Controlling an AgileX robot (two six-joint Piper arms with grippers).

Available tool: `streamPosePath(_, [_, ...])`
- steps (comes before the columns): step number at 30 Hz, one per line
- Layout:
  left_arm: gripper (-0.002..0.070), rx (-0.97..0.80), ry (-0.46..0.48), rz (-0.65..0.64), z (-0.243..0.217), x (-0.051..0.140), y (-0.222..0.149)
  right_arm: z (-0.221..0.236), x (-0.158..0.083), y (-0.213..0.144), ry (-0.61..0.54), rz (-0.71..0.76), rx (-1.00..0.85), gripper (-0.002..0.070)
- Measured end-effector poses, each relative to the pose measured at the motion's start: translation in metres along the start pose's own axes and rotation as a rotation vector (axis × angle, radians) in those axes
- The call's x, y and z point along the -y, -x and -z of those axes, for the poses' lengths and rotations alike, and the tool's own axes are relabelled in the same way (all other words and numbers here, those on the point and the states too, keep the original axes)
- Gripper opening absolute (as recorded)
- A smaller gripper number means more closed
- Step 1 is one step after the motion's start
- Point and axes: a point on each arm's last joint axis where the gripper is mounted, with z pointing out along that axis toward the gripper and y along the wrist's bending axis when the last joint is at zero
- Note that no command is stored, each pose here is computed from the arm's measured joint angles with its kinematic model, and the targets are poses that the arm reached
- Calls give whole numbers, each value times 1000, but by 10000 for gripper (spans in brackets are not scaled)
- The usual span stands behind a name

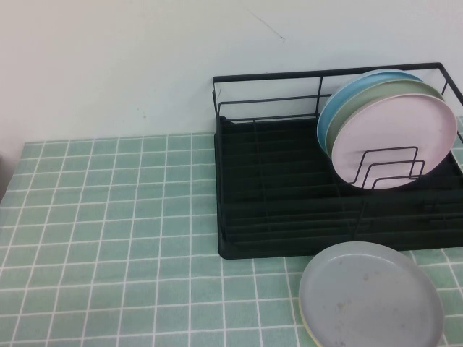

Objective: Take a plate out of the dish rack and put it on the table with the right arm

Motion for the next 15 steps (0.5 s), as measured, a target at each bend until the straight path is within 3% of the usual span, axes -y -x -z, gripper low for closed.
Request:
streamPosePath(5, [-4,0,0,0,0,0,0,0,-2,2,27,-70,16,-1])
streamPosePath(15, [-4,0,0,0,0,0,0,3,-1,24,91,-549,273,-1])
